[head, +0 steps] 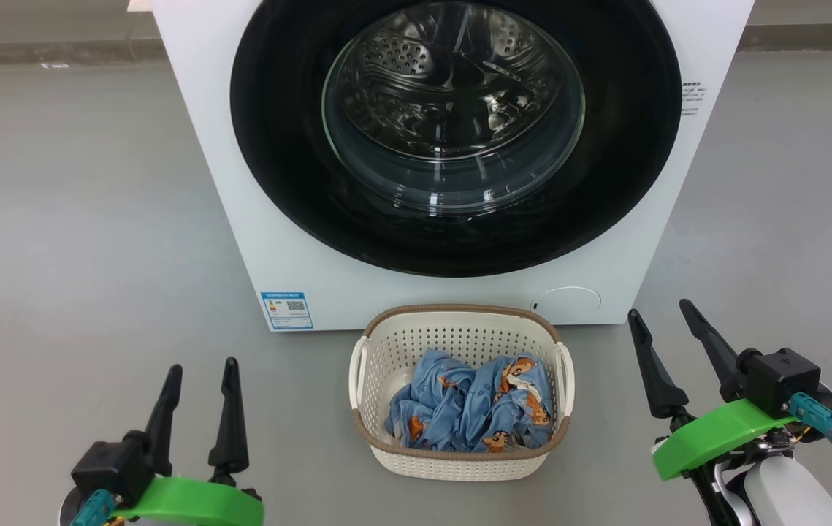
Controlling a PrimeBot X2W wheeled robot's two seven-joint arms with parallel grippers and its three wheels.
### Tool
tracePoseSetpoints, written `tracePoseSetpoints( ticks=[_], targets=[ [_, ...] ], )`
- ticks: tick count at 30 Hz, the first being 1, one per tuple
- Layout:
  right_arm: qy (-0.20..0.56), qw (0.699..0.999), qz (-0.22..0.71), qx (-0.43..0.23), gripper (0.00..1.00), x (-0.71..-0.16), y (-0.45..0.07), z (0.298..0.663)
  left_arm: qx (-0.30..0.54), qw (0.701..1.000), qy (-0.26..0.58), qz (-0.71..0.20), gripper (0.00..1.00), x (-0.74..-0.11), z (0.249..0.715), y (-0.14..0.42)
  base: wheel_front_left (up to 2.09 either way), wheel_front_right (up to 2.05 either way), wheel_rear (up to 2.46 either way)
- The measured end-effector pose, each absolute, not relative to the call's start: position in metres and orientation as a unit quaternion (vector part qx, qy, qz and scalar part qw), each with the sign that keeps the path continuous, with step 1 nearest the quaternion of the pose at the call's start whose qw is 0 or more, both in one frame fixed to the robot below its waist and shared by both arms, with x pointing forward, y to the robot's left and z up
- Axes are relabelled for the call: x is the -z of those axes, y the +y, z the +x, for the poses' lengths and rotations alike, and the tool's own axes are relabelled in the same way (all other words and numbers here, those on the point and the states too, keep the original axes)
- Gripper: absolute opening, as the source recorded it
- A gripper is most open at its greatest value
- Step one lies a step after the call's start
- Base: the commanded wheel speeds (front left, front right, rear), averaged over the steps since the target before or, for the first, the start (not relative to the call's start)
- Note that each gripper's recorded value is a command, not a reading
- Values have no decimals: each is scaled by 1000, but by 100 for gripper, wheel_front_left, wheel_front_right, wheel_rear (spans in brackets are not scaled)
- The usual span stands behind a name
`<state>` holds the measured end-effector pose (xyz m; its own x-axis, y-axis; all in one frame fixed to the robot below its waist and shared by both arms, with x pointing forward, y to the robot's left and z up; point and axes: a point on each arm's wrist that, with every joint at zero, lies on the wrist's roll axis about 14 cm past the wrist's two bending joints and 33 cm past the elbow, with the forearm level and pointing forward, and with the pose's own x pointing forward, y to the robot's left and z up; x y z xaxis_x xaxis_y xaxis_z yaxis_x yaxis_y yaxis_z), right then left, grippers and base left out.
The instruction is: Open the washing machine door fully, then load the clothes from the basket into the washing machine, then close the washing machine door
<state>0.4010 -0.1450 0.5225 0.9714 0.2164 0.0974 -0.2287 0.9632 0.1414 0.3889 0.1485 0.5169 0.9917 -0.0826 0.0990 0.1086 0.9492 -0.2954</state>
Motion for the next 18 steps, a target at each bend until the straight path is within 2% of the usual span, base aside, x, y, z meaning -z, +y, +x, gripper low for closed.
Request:
tracePoseSetpoints(
  ticks=[18],
  targets=[
    [-41,990,76,-112,100,-523,-145,401,49,986,-46,-152,100,-519,389,149,0,0,0]
  ],
)
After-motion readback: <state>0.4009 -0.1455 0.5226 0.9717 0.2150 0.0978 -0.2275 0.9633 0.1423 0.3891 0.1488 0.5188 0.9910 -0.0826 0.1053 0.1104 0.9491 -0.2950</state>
